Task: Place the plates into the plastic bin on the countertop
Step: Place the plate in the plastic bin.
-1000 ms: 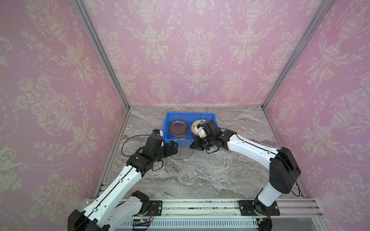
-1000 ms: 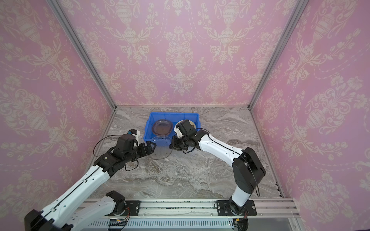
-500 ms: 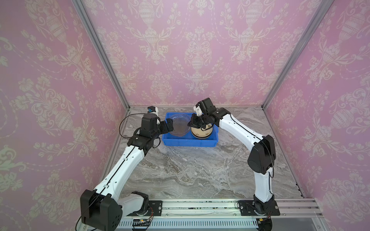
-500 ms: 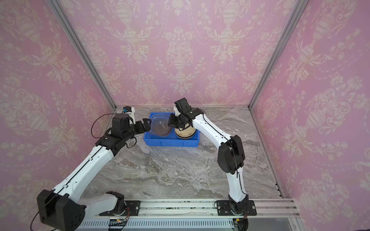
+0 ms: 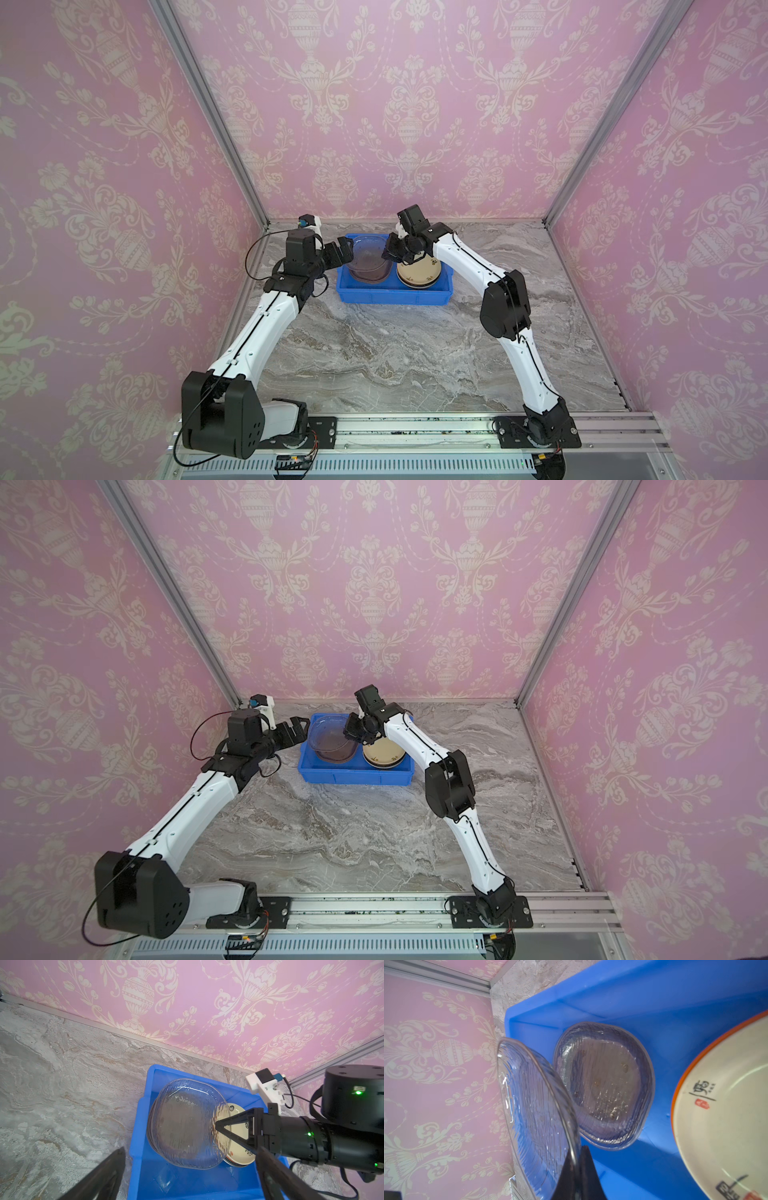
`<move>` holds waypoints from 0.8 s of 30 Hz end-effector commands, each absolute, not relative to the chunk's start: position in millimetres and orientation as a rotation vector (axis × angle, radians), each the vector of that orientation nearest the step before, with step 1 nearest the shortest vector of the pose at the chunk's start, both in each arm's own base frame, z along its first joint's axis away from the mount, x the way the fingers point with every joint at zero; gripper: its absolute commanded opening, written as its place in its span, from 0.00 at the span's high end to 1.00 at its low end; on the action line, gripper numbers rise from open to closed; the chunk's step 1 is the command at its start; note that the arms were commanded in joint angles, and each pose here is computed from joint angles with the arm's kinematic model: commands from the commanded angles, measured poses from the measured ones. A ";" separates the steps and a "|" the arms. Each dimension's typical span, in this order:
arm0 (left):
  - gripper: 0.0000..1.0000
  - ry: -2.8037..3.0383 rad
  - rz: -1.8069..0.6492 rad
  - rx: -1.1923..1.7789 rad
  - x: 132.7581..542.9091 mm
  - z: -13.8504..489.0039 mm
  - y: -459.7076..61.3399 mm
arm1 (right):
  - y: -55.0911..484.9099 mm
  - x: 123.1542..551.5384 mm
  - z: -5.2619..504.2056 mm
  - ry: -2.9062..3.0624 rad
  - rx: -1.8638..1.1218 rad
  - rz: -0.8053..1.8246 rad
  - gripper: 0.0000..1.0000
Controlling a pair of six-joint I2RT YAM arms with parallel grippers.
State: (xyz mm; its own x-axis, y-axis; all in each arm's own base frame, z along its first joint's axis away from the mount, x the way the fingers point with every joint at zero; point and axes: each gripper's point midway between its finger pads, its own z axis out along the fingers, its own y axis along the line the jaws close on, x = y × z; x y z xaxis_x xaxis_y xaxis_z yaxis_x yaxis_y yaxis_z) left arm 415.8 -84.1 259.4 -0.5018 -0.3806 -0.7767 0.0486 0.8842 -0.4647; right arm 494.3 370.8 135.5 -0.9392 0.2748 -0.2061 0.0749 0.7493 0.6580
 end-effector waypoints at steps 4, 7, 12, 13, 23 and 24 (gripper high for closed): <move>0.01 2.061 -0.598 -0.262 422.0 244.3 -88.0 | 362.9 508.0 115.2 2.650 0.393 0.968 1.00; 0.01 2.072 -0.616 -0.267 424.4 239.6 -90.6 | 363.1 508.7 101.2 2.672 0.412 0.960 1.00; 0.01 2.084 -0.633 -0.282 426.4 233.3 -91.5 | 362.1 510.5 80.2 2.699 0.447 0.936 1.00; 0.01 2.084 -0.648 -0.282 426.7 232.7 -93.1 | 362.3 511.3 78.2 2.699 0.451 0.935 1.00; 0.01 2.094 -0.661 -0.292 428.3 227.8 -94.0 | 364.6 512.6 70.5 2.704 0.470 0.939 0.87; 0.01 2.094 -0.665 -0.292 428.5 227.9 -94.5 | 364.3 512.4 71.2 2.702 0.472 0.941 0.86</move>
